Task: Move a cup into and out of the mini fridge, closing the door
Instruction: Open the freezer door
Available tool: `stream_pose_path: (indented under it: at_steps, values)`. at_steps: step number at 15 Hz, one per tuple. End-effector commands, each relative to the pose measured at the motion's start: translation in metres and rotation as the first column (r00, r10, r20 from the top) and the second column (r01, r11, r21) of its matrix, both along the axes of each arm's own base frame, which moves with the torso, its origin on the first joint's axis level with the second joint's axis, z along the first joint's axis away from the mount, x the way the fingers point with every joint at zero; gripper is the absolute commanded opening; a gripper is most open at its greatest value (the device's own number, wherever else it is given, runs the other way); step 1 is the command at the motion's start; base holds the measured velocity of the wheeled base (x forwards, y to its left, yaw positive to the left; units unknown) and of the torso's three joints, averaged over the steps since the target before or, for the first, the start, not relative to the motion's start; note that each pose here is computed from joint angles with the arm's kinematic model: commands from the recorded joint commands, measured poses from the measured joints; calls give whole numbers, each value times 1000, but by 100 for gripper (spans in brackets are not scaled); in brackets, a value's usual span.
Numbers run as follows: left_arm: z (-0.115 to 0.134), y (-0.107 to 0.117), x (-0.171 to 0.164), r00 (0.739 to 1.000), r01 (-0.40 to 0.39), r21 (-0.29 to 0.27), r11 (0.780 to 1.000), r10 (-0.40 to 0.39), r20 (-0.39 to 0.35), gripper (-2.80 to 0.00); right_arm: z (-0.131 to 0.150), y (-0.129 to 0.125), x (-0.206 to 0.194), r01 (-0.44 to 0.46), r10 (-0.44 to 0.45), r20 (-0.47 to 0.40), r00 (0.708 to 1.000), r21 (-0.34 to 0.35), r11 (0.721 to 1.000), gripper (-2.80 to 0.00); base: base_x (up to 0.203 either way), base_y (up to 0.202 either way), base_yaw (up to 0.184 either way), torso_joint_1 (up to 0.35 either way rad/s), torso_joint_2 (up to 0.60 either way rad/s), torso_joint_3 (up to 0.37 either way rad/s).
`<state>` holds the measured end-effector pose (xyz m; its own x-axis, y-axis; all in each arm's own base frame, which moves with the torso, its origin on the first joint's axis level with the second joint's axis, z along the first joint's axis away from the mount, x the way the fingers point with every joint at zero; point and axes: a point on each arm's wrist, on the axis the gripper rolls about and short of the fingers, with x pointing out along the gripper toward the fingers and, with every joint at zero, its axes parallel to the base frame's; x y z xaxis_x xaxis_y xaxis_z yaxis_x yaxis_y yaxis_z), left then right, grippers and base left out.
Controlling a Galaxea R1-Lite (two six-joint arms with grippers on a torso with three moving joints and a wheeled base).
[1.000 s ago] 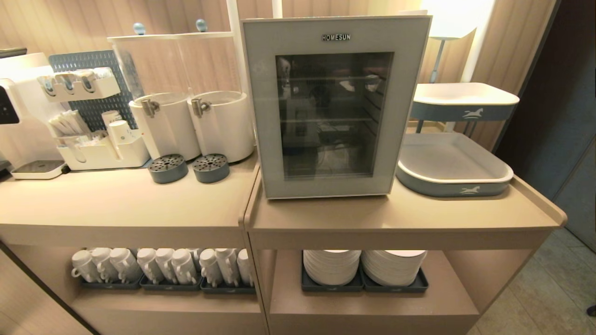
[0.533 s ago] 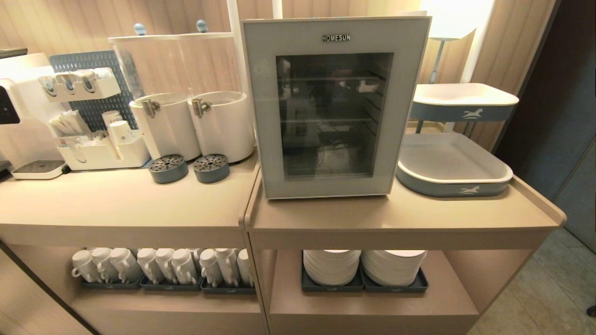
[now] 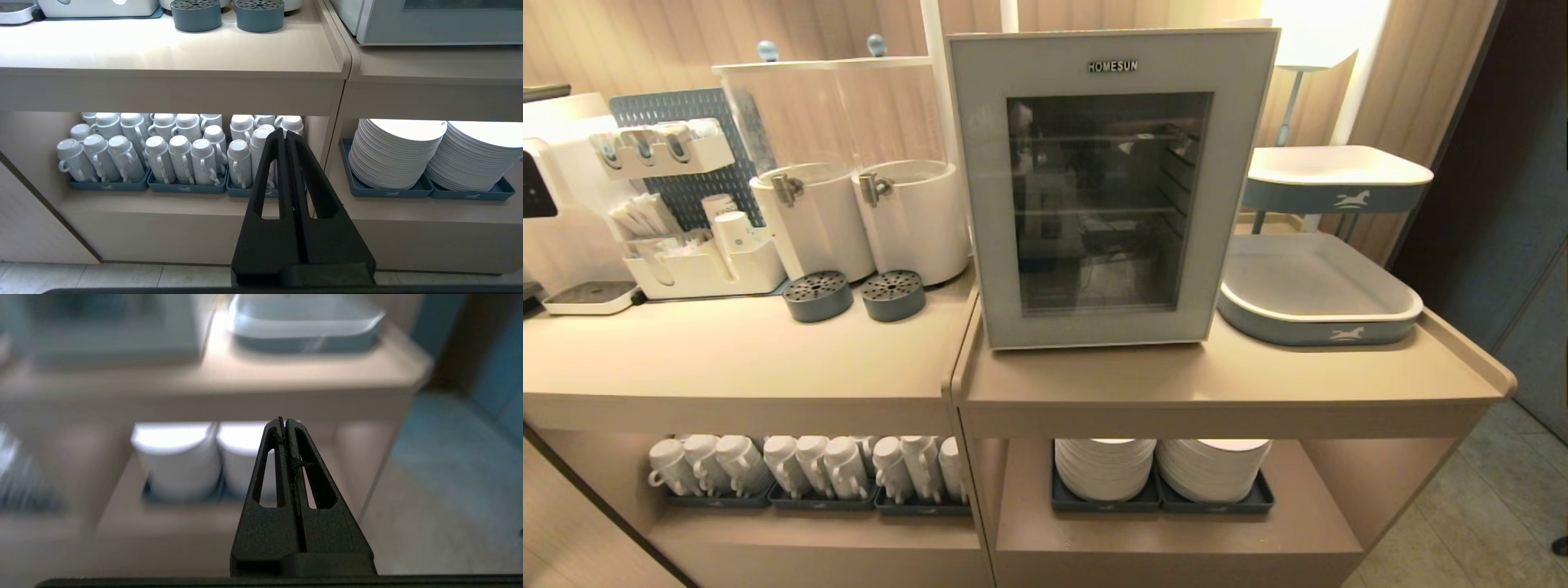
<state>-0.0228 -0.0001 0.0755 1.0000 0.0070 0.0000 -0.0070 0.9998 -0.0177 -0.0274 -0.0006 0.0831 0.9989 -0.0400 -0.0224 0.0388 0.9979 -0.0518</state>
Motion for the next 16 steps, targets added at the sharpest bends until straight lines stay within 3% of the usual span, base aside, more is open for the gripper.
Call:
stream_pose_path:
  at_steps: [1, 16]
  values:
    - [-1, 0, 0, 1000, -1, -1, 1000, 1, -4, -280, -8, 1, -4, -59, 58, -129, 990, -9, 998, -280, 0, 0, 0, 0, 0, 0]
    - [-1, 0, 0, 1000, -1, -1, 1000, 1, -3, -280, -7, 1, -4, -35, 39, -119, 992, 35, 999, -280, 0, 0, 0, 0, 0, 0]
